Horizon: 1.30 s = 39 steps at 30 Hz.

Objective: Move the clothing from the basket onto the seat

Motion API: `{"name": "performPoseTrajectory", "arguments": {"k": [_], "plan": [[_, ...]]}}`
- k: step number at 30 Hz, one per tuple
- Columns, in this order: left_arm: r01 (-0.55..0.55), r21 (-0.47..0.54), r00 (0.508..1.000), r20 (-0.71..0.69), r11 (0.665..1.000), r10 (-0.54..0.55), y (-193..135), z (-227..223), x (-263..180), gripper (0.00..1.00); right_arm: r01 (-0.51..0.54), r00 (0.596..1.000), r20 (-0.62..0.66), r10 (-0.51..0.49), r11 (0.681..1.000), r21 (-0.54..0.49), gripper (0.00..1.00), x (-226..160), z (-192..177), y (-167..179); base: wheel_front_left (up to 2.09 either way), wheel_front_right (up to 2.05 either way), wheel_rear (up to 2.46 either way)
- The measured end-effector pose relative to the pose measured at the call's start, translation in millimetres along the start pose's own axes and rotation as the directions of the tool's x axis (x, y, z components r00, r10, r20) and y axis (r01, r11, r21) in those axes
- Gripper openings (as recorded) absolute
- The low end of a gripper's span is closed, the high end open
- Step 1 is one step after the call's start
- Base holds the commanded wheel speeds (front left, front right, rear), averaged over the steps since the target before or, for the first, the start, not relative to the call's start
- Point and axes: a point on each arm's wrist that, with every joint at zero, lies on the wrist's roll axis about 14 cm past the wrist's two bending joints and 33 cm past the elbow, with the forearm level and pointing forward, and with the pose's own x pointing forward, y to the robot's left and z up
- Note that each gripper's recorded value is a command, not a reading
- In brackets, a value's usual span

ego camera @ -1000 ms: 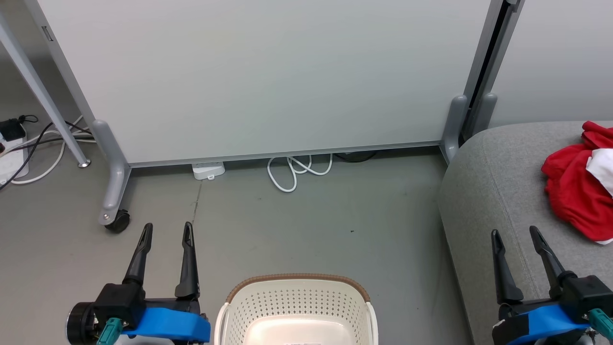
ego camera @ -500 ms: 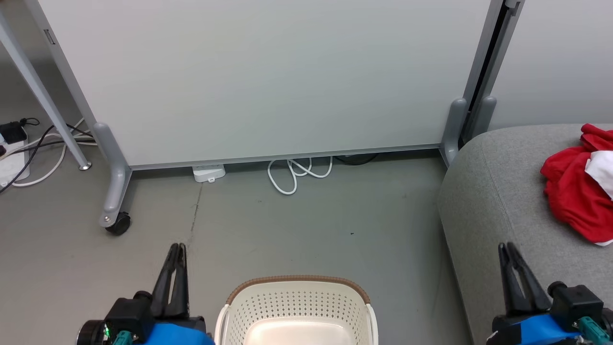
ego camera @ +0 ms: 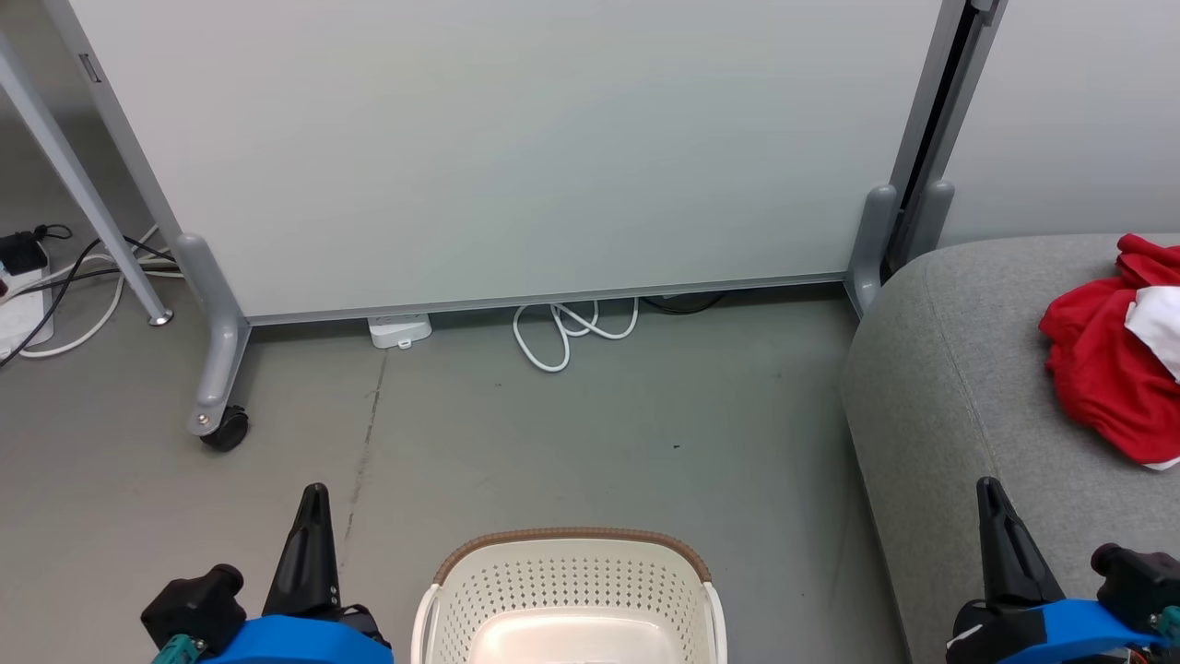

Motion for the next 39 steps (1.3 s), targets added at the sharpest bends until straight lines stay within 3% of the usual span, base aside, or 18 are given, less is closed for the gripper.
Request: {"name": "performPoseTrajectory", "arguments": {"k": [8, 19, 39], "plan": [[-0.033, -0.138, 0.999, -0.012, 0.990, 0.031, 6.2, 0.2, 2.8, 0.00, 0.024, 1.000, -0.006, -0.024, 0.989, 0.143, 0.00, 1.5, 0.6, -2.9, 0.00, 0.00, 0.00], [-0.053, -0.304, 0.999, -0.022, 0.951, 0.048, 9.8, 2.9, 8.9, 0.00, 0.049, 0.999, -0.019, -0.046, 0.947, 0.318, 0.00, 4.0, 1.2, -6.1, 0.00, 0.00, 0.00], [-0.072, -0.545, 0.997, -0.037, 0.836, 0.062, 14.2, 6.2, 17.6, 0.00, 0.068, 0.998, -0.035, -0.058, 0.818, 0.572, 0.00, 8.8, 2.8, -8.3, 0.00, 0.00, 0.00]]}}
